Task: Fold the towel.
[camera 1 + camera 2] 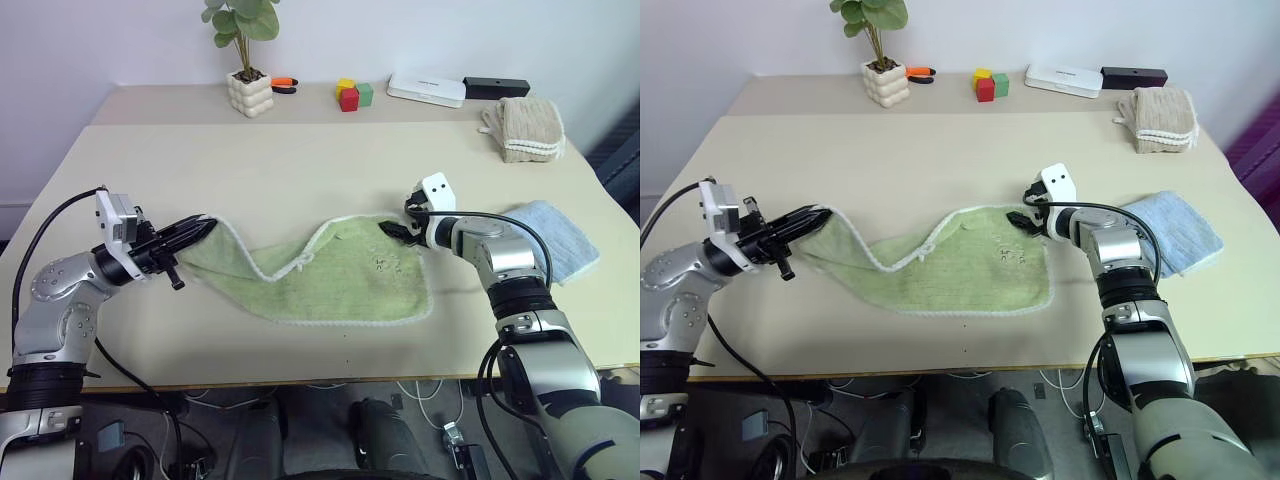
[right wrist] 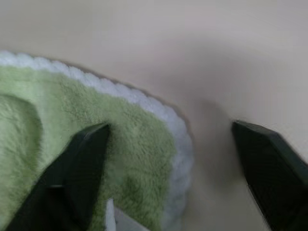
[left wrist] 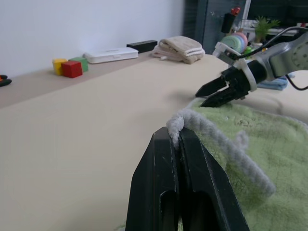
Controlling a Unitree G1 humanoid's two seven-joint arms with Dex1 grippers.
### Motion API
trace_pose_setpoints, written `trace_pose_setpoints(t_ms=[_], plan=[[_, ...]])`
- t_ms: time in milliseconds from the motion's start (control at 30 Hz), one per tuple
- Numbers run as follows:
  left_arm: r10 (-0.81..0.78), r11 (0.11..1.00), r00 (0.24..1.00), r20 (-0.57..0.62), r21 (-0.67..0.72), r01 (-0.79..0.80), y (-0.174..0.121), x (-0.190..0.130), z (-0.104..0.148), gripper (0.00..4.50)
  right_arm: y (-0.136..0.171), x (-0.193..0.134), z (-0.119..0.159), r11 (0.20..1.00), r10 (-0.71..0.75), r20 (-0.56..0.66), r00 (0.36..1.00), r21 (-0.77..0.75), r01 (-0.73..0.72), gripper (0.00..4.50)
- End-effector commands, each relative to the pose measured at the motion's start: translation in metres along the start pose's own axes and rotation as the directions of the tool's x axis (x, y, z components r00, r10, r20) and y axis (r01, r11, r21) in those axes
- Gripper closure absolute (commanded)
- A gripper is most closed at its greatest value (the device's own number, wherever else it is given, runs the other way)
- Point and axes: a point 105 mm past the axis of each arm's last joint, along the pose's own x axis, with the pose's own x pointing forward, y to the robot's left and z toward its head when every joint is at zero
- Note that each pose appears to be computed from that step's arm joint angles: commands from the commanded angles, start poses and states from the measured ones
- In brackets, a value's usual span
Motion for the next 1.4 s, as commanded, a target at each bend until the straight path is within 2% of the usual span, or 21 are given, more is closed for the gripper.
trace_pose_setpoints(t_ms=[33,167,200,467,633,733,900,1033,1133,1200,1300,1400], plan=[[0.0,0.999,1.0,0.023,0.04,-0.001,0.0,0.002,0.012,4.5,-0.001,0.003,-0.011,1.0,-0.001,-0.055,0.998,0.001,0.001,2.32],[0.009,0.999,1.0,0.018,0.037,-0.01,0.001,0.002,0.01,4.5,0.002,0.003,-0.007,1.0,0.022,-0.043,0.999,0.003,-0.022,4.32],[0.016,0.999,1.0,0.012,0.027,-0.016,0.002,0.002,0.008,4.5,0.004,0.003,-0.003,1.0,0.031,-0.034,0.999,-0.004,-0.031,4.47],[0.085,0.996,0.996,-0.04,-0.025,-0.086,0.011,0.001,-0.001,4.5,-0.01,-0.018,0.024,0.999,-0.002,0.097,0.995,-0.04,0.006,4.47],[0.189,0.971,0.977,-0.103,-0.128,-0.202,0.03,-0.008,-0.016,4.5,-0.02,-0.059,0.041,0.994,0.007,0.206,0.979,-0.111,0.016,4.47],[0.238,0.956,0.967,-0.088,-0.156,-0.25,0.041,-0.007,-0.016,4.5,-0.023,-0.07,0.043,0.993,-0.001,0.219,0.976,-0.114,0.027,4.47],[0.313,0.945,0.946,-0.086,-0.07,-0.319,0.063,0.014,-0.021,4.5,-0.016,-0.063,0.057,0.994,0.005,0.284,0.959,-0.109,0.027,4.47],[0.362,0.932,0.93,-0.06,0.008,-0.362,0.088,0.039,-0.013,4.5,-0.014,-0.046,0.073,0.988,-0.013,0.33,0.944,-0.139,0.063,4.47],[0.434,0.9,0.901,-0.018,0.052,-0.433,0.112,0.054,0.007,4.5,-0.021,-0.036,0.099,0.982,-0.054,0.398,0.916,-0.145,0.12,4.47],[0.455,0.881,0.89,0.015,0.14,-0.453,0.123,0.063,0.029,4.5,-0.031,-0.038,0.129,0.968,-0.117,0.47,0.875,-0.144,0.207,4.47],[0.514,0.816,0.855,0.067,0.271,-0.511,0.14,0.063,0.069,4.5,-0.048,-0.059,0.174,0.93,-0.192,0.602,0.775,-0.14,0.339,4.47],[0.52,0.772,0.84,0.156,0.335,-0.54,0.147,0.053,0.107,4.5,-0.058,-0.085,0.198,0.912,-0.194,0.706,0.681,-0.126,0.391,4.47]])
